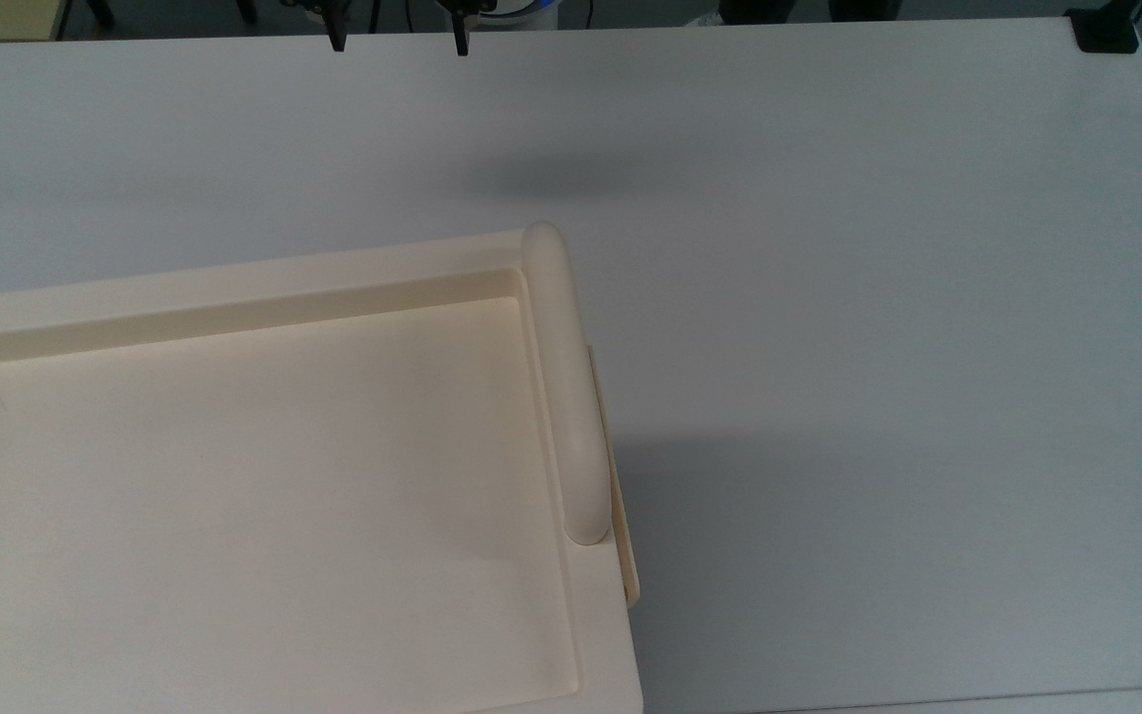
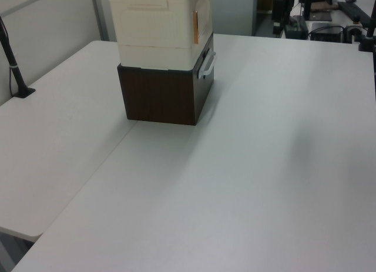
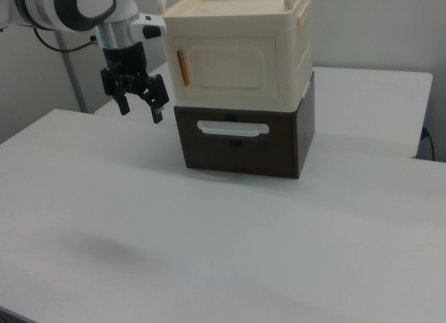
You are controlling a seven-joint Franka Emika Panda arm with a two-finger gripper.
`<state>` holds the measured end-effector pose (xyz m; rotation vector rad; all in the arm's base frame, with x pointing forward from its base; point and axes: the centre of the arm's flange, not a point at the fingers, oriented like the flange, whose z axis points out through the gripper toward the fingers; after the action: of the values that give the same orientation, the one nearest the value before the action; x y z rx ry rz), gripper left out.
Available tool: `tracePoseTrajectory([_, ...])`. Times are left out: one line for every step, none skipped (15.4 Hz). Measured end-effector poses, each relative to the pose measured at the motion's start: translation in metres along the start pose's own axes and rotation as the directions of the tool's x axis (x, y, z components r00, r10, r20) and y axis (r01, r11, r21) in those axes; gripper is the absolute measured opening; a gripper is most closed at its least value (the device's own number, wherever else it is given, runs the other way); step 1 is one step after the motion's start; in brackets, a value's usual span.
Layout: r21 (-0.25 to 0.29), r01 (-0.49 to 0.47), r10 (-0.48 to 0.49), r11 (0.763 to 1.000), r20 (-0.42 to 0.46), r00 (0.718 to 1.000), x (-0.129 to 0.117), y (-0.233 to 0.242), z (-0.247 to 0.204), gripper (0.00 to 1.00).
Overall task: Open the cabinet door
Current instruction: 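Move the open gripper toward the orange handle on the cream cabinet door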
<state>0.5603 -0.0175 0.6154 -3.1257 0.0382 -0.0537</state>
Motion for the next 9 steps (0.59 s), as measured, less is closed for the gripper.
tracePoseTrajectory([0.0,0.0,0.0,1.0,0.0,1.0,0.0,0.0,0.0,1.0])
tracePoseTrajectory([0.0,0.0,0.0,1.0,0.0,1.0,0.0,0.0,0.0,1.0])
tracePoseTrajectory([0.0,0.003,-0.003,1.0,0.0,1.0,0.0,0.0,0.0,1.0])
tracePoseTrajectory([0.0,0.013,-0.013,1.0,0.0,1.0,0.0,0.0,0.0,1.0])
tracePoseTrajectory([0.0,0.033,-0.033,0.999,0.0,0.999,0.0,0.0,-0.0002,1.0])
tracePoseTrajectory([0.0,0.06,-0.06,0.998,-0.001,0.998,0.0,0.0001,-0.0005,1.0])
tracePoseTrajectory([0.0,0.091,-0.091,0.996,-0.002,0.996,0.0001,0.0005,-0.001,1.0])
tracePoseTrajectory([0.0,0.12,-0.12,0.993,-0.003,0.993,0.0001,0.0013,-0.0015,1.0])
tracePoseTrajectory([-0.001,0.14,-0.14,0.99,-0.005,0.99,0.0001,0.0023,-0.0022,1.0])
